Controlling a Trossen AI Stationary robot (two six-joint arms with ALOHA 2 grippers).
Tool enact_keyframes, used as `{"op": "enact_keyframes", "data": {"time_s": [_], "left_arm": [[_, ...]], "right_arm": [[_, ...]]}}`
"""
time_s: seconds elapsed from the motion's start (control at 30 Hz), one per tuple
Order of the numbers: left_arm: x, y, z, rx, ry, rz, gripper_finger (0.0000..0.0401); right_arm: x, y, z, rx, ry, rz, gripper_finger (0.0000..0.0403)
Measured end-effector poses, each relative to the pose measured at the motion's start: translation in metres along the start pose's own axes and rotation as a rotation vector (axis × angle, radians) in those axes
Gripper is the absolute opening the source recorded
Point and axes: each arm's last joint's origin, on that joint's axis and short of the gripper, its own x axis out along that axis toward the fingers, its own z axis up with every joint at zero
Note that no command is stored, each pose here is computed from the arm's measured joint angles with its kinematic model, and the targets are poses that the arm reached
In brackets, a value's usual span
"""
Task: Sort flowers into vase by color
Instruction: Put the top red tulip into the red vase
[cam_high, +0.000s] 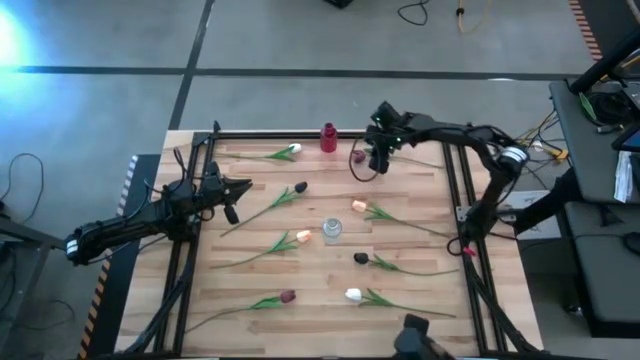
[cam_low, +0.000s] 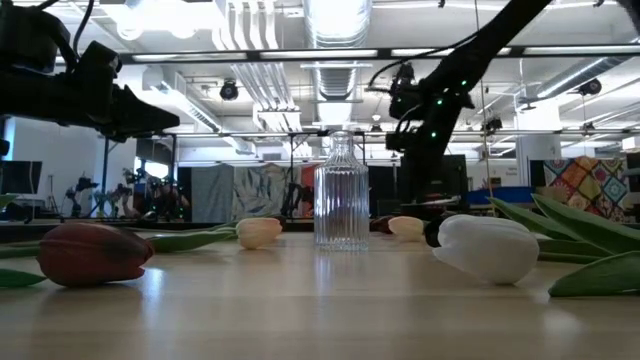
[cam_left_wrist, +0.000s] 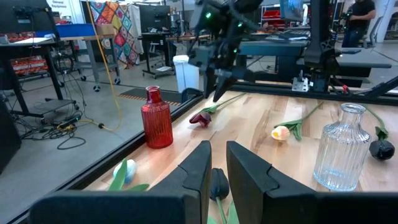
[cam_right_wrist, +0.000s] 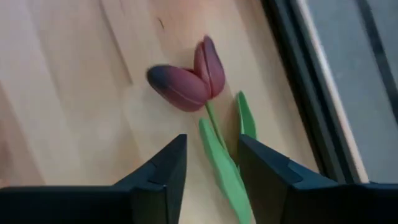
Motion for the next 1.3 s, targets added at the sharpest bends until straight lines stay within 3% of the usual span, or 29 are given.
{"op": "enact_keyframes", "data": {"time_s": [0.4, 0.73, 0.97, 1.3], "left_arm": [[0.0, 0.0, 0.0, 0.0, 0.0, 0.0, 0.0036], [0.0, 0.0, 0.0, 0.0, 0.0, 0.0, 0.0036], [0.0, 0.0, 0.0, 0.0, 0.0, 0.0, 0.0036], [0.0, 0.0, 0.0, 0.0, 0.001, 0.0, 0.0036]], "right_arm": [[0.042, -0.031, -0.005, -0.004, 0.178, -0.006, 0.015], [0.053, -0.041, -0.01, 0.014, 0.202, 0.029, 0.0109], [0.036, -0.042, -0.002, 0.007, 0.153, 0.047, 0.0018], [-0.029, -0.027, 0.028, 0.036, -0.124, 0.03, 0.0013]]}}
